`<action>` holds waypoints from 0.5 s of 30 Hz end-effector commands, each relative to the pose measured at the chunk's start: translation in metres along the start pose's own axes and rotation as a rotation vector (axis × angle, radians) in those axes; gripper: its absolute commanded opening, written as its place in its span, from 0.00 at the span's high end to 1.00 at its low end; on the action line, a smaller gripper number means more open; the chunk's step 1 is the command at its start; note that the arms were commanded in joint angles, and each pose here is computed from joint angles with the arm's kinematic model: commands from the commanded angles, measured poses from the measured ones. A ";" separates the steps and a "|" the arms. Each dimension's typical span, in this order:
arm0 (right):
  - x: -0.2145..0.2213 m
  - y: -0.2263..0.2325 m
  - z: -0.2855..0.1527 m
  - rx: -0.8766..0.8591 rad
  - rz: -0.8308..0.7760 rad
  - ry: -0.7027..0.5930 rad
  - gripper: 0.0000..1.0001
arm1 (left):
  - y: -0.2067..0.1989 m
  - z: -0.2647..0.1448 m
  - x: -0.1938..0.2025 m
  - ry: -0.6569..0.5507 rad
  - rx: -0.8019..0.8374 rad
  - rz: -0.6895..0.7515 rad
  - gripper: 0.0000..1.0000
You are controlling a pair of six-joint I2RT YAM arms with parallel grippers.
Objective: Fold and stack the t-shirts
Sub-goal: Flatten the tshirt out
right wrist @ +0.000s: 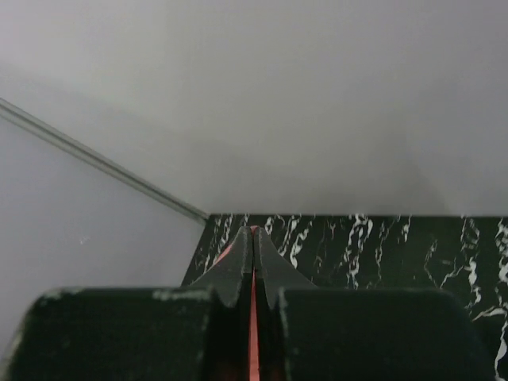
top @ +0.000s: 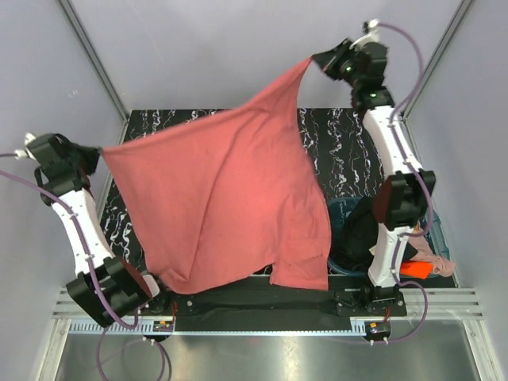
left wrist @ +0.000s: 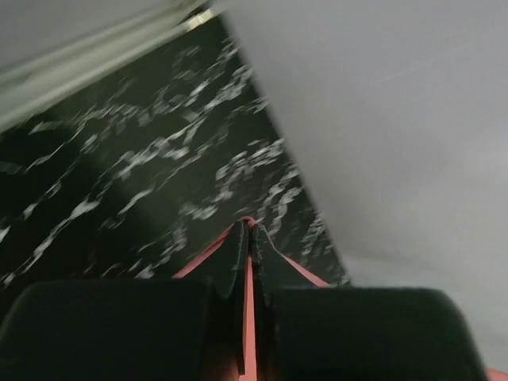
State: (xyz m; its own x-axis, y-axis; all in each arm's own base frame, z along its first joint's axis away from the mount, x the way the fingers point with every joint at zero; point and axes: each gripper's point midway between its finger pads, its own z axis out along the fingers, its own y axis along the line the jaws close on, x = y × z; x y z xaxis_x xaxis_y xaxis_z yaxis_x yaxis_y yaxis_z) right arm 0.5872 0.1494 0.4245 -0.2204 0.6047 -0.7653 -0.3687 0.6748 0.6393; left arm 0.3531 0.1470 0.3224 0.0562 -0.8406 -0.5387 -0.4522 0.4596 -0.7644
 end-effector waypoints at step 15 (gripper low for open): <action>0.139 -0.070 0.106 -0.066 0.047 0.182 1.00 | 0.088 0.131 0.080 0.168 -0.080 0.184 1.00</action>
State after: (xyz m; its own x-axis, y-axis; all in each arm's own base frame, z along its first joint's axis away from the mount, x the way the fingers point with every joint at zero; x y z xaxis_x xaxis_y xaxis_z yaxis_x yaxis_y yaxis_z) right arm 0.6783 0.2276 0.2385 -0.4540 0.5342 -0.7130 -0.3448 0.6326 0.6935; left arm 0.4048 0.1464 0.1340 -0.2123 -0.8395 -0.5001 -0.6047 0.5149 -0.6077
